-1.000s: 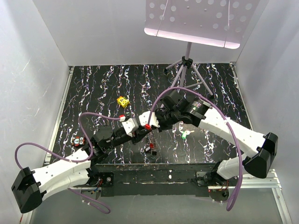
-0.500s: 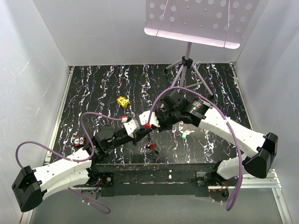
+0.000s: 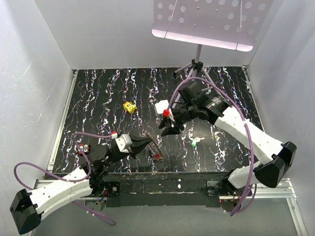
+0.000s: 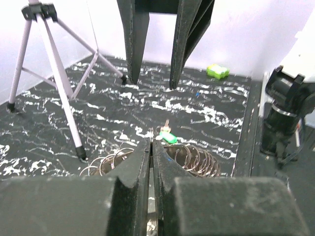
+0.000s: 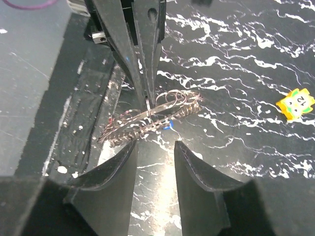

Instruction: Put the keys on the keyring

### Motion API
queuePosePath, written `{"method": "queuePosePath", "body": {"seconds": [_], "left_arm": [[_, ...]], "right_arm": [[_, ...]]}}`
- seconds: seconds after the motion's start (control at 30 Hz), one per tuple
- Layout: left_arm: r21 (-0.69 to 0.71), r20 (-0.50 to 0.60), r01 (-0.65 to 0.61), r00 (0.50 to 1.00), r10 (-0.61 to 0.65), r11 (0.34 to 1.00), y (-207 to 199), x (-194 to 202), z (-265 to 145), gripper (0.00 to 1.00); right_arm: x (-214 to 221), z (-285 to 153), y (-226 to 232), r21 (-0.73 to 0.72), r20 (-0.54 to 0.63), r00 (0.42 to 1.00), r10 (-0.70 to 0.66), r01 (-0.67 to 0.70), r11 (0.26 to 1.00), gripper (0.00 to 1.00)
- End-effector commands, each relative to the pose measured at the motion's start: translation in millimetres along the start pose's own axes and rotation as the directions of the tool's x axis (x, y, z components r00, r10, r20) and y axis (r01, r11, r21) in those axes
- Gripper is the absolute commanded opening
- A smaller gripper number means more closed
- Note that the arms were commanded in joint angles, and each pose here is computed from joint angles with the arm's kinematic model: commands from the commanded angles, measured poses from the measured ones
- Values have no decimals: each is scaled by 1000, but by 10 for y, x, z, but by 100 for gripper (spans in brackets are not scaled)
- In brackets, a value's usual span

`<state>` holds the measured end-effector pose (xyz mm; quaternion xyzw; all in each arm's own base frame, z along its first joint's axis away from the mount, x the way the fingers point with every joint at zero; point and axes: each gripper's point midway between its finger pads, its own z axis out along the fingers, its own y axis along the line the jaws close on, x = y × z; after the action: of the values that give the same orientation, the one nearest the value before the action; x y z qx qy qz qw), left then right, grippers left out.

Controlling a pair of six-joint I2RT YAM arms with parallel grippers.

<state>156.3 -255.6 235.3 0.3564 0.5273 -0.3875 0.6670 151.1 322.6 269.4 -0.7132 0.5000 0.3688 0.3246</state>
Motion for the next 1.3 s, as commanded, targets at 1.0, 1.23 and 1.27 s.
{"method": "queuePosePath", "body": {"seconds": [1.0,1.23,1.27], "left_arm": [[19,448,111,887,-108,994,-7,-863,-144,0],[10,450,106,887,-99,994,7,-879,-152,0],[12,450,106,887,-100,994,4,-879,-150,0]], "right_arm": [[-569,140,121,-206,305,951,55,9,979,32],[-535,174,155,-222,297,952,71,-3,975,30],[-543,173,160,-224,299,952,69,-1,975,28]]}}
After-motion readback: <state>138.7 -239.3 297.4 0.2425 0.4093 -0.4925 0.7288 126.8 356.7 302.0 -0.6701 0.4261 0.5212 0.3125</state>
